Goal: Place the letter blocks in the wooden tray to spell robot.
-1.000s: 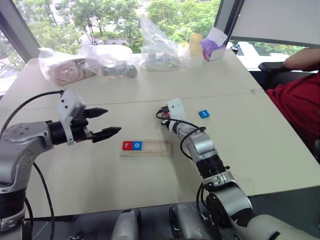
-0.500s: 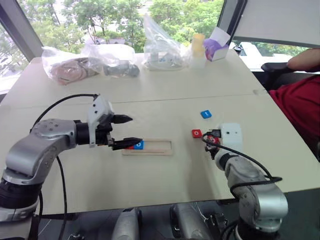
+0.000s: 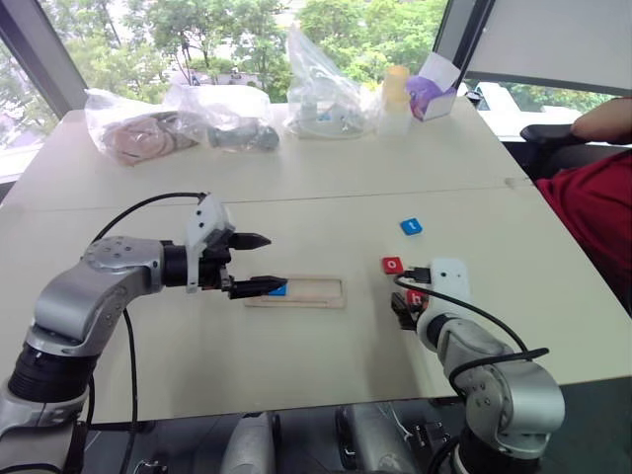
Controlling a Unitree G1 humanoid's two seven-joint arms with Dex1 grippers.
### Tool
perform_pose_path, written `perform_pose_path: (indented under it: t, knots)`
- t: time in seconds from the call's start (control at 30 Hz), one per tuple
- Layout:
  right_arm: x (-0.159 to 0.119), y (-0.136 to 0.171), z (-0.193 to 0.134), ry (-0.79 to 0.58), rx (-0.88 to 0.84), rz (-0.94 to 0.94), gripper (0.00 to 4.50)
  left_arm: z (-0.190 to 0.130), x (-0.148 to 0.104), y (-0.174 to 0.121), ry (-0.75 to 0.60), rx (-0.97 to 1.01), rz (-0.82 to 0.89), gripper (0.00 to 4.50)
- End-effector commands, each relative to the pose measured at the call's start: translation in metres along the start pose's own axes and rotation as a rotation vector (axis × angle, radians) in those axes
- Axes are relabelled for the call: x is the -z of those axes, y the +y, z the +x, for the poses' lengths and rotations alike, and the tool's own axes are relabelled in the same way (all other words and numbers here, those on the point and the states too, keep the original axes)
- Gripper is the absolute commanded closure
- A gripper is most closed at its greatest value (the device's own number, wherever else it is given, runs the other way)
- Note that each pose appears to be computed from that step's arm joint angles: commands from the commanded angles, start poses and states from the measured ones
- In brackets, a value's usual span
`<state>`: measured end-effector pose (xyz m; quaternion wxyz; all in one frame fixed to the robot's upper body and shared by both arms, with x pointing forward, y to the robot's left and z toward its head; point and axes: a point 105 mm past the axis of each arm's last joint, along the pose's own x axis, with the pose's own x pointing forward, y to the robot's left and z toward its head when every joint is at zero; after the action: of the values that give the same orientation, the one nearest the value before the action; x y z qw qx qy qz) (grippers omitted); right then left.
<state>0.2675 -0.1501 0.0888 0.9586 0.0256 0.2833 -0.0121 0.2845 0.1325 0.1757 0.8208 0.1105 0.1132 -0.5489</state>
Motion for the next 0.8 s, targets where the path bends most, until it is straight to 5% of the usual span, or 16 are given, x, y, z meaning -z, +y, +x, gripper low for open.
perform_pose_path:
  t: [0.03, 0.1, 0.3, 0.57, 0.8]
  knots:
    - [-0.035, -0.007, -0.007, -0.143, 0.004, -0.06, 0.07, -0.01, -0.005, 0.0, -0.006, -0.016, 0.03, 0.0]
    - [-0.061, -0.006, -0.014, -0.253, -0.049, -0.129, 0.07, -0.015, -0.003, -0.001, 0.005, -0.011, 0.024, 0.0]
    - [-0.072, 0.036, -0.037, -0.288, -0.513, -0.464, 0.07, -0.024, 0.005, -0.017, 0.065, 0.114, 0.01, 0.0]
    - [-0.051, -0.043, -0.019, -0.197, -0.686, -0.847, 0.07, -0.007, 0.003, -0.033, 0.049, 0.183, 0.062, 0.0]
    - [-0.032, -0.067, 0.003, -0.156, -0.764, -0.957, 0.07, -0.006, 0.012, -0.038, 0.048, 0.158, 0.014, 0.0]
